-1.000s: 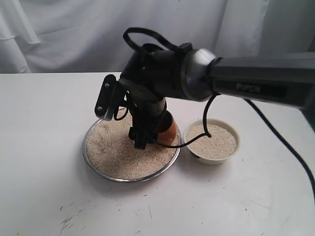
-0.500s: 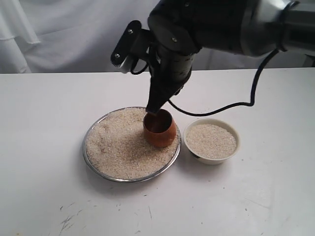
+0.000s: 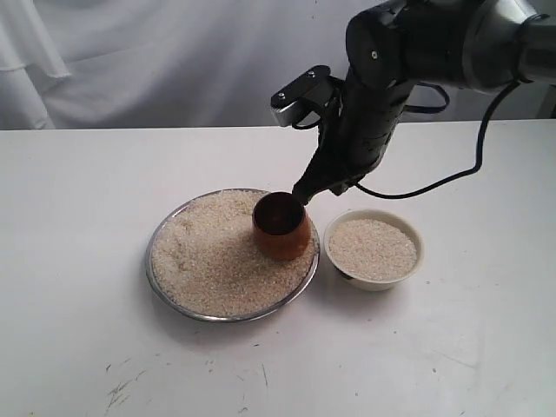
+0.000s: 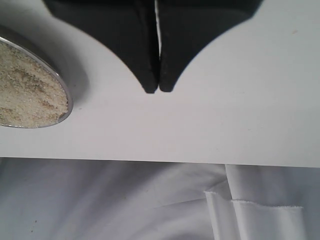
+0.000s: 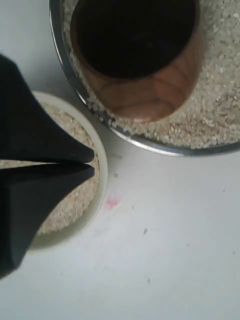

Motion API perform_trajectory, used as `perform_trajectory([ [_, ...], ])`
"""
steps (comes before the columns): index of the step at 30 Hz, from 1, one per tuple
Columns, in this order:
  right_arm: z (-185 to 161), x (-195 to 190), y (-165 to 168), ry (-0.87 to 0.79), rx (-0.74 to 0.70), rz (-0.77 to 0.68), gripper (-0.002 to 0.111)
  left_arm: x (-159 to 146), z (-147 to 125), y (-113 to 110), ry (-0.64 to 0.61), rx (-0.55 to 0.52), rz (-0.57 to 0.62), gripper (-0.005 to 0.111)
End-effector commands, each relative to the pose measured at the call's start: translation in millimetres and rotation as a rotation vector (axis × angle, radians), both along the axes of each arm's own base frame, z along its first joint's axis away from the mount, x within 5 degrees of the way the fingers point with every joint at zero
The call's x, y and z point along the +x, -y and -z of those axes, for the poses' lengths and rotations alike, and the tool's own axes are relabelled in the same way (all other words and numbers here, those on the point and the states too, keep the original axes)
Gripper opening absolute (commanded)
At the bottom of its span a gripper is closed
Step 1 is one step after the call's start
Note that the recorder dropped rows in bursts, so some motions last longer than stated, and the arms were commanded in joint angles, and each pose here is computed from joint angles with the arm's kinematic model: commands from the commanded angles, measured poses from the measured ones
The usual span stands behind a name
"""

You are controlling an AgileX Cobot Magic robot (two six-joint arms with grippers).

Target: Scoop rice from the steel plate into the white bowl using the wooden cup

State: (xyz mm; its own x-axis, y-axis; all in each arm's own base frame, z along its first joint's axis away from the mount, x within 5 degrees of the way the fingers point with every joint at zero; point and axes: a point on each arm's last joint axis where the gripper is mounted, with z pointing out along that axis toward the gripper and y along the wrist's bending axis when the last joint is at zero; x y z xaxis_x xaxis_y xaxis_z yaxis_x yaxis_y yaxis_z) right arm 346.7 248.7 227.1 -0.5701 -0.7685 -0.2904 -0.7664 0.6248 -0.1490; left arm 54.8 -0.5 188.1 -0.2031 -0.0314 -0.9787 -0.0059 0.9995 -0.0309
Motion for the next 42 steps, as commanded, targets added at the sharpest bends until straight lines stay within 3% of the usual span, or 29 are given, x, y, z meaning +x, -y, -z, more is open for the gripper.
perform_trajectory([
  [1,6.6,1.2,-0.9,-0.110,0.133,0.023,0.000,-0.1,0.7,0.1,0.007,-0.004,0.001,0.000],
  [16,6.5,-7.7,-16.0,-0.215,0.288,-0.042,0.000,-0.1,0.7,0.1,0.007,-0.004,0.001,0.000],
  [23,-8.4,-9.4,-11.5,-0.172,0.290,-0.072,0.000,-0.1,0.7,0.1,0.007,-0.004,0.001,0.000],
  [25,-15.6,-6.1,-2.9,-0.106,0.229,-0.044,0.000,-0.1,0.7,0.1,0.007,-0.004,0.001,0.000],
  [28,4.1,3.1,7.7,-0.082,0.094,0.072,0.000,-0.1,0.7,0.1,0.007,-0.004,0.001,0.000],
  [36,19.0,-7.9,-20.1,-0.167,0.211,-0.008,0.000,-0.1,0.7,0.1,0.007,-0.004,0.001,0.000],
  [42,18.5,-12.7,-27.4,-0.166,0.223,-0.028,0.000,-0.1,0.7,0.1,0.007,-0.004,0.001,0.000],
])
